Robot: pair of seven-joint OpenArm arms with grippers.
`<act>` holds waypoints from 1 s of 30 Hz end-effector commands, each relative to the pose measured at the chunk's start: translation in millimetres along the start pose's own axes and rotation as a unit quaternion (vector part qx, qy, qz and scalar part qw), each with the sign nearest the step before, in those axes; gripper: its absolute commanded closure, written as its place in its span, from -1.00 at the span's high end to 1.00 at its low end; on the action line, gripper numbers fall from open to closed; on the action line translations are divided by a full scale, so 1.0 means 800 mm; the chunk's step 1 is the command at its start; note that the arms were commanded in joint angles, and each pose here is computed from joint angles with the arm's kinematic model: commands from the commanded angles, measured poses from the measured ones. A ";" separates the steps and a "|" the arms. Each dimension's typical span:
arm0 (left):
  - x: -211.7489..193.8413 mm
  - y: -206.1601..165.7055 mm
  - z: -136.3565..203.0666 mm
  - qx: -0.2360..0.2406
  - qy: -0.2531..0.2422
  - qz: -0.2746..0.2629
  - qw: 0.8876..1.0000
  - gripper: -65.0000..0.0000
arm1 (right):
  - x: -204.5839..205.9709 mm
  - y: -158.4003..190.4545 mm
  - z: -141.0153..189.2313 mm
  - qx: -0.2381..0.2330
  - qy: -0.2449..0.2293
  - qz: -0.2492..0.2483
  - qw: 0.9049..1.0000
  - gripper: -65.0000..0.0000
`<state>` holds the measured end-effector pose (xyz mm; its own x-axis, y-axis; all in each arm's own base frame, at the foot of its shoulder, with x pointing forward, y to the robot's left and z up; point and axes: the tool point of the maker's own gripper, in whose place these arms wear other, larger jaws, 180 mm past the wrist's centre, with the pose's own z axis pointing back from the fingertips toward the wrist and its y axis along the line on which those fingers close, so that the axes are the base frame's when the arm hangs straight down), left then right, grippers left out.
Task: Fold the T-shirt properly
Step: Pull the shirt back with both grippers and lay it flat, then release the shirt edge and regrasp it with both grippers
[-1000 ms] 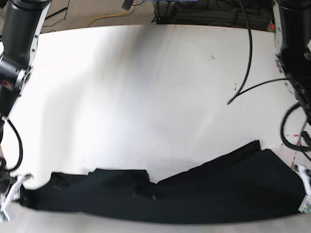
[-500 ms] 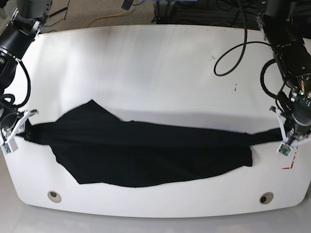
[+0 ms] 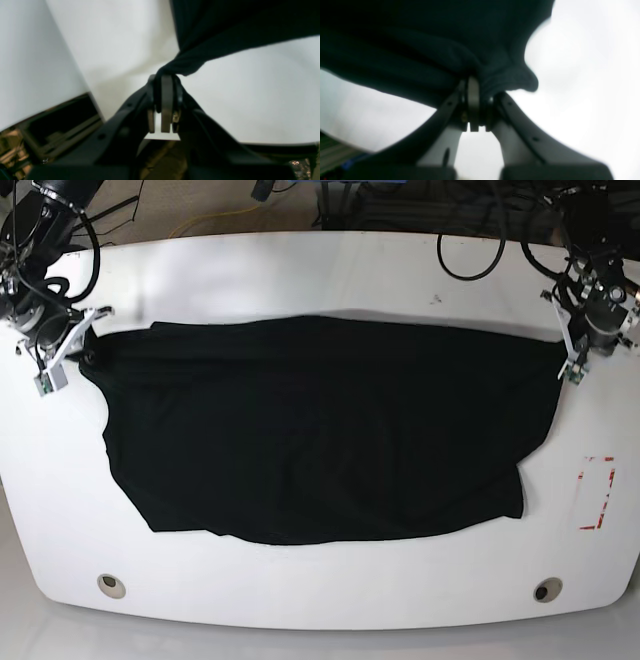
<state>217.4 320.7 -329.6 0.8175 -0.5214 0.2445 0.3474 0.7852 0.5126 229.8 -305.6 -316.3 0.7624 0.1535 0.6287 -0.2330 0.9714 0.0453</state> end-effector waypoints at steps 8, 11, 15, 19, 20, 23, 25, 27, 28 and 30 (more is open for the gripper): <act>-0.083 -0.022 0.009 -0.008 0.031 0.031 0.999 -1.00 | -0.075 0.015 0.022 0.011 0.042 -0.047 0.998 -1.00; -0.087 -0.031 0.009 -0.015 0.026 0.041 0.999 -1.00 | -0.081 0.021 0.022 0.015 0.043 -0.053 0.998 -1.00; -0.068 -0.020 0.008 -0.004 0.003 0.052 0.999 -1.00 | -0.078 0.026 0.020 0.018 0.037 -0.055 0.998 -1.00; -0.039 0.009 0.008 0.023 -0.026 0.073 0.997 -1.00 | -0.054 0.018 0.009 0.014 0.013 -0.057 0.998 -1.00; -0.032 0.014 0.008 0.028 -0.033 0.077 0.996 -1.00 | -0.052 0.016 0.007 0.014 0.011 -0.059 0.998 -1.00; -0.010 0.033 0.007 0.043 -0.055 0.088 0.994 -1.00 | -0.031 0.007 -0.001 0.012 -0.010 -0.065 0.998 -1.00; -0.005 0.035 0.001 0.039 -0.057 0.094 0.993 -1.00 | -0.026 0.001 -0.009 0.011 -0.013 -0.074 0.997 -1.00; 0.007 0.037 -0.008 0.033 -0.065 0.101 0.992 -1.00 | -0.019 -0.009 -0.019 0.008 -0.018 -0.086 0.996 -1.00; 0.012 0.038 -0.012 0.029 -0.067 0.104 0.992 -1.00 | -0.016 -0.013 -0.023 0.008 -0.019 -0.092 0.996 -1.00; 0.018 0.038 -0.024 0.019 -0.068 0.113 0.991 -1.00 | -0.011 -0.015 -0.038 0.015 -0.017 -0.099 0.995 -1.00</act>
<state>240.7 332.1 -337.3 0.8083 -0.3756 0.4534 0.1713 0.8867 0.4294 232.2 -304.9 -356.3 0.7979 -0.0593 0.5998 -0.0914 0.9717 0.2177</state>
